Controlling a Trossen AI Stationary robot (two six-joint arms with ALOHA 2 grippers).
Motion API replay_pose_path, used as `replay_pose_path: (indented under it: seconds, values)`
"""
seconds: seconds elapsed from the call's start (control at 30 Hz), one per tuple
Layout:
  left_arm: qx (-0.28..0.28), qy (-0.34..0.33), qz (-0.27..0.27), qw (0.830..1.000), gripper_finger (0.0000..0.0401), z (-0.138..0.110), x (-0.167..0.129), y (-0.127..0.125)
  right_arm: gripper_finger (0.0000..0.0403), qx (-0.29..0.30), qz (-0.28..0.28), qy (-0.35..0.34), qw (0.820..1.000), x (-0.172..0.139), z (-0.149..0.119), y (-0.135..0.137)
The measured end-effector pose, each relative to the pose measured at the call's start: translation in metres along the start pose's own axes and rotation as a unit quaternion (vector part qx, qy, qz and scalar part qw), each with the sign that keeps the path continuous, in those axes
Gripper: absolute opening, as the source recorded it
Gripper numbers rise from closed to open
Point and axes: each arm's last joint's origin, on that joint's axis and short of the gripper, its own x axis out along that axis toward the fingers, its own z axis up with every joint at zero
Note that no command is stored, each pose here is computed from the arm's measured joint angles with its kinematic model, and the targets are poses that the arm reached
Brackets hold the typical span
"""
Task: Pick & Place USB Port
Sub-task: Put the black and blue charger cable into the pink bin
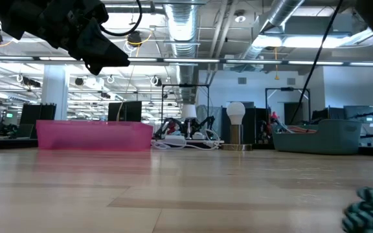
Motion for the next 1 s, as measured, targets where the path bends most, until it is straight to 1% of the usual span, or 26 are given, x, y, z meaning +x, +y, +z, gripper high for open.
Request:
replay_pose_path:
  seconds: [0.13,0.27,0.43,0.53,0.7,1.0]
  values:
    - [0.000,0.000,0.000,1.000,0.0095,0.000,0.000,0.000,0.0000,-0.007,-0.019,-0.016,1.000,-0.018,0.000,-0.002]
    - [0.000,0.000,0.000,1.000,0.0095,0.000,0.000,0.000,0.0000,-0.015,-0.042,-0.077,0.996,-0.053,-0.002,0.001]
    - [0.000,0.000,0.000,1.000,0.0095,0.000,0.000,0.000,0.0000,-0.030,-0.063,-0.172,0.983,-0.090,-0.006,0.003]
    - [0.000,0.000,0.000,1.000,0.0095,0.000,0.000,0.000,0.0000,-0.032,-0.098,-0.216,0.971,-0.107,-0.010,0.000]
    - [0.000,0.000,0.000,1.000,0.0095,0.000,0.000,0.000,0.0000,-0.027,-0.156,-0.252,0.955,-0.118,-0.010,-0.010]
    - [0.000,0.000,0.000,1.000,0.0095,0.000,0.000,0.000,0.0000,-0.033,-0.221,-0.279,0.934,-0.127,0.011,-0.033]
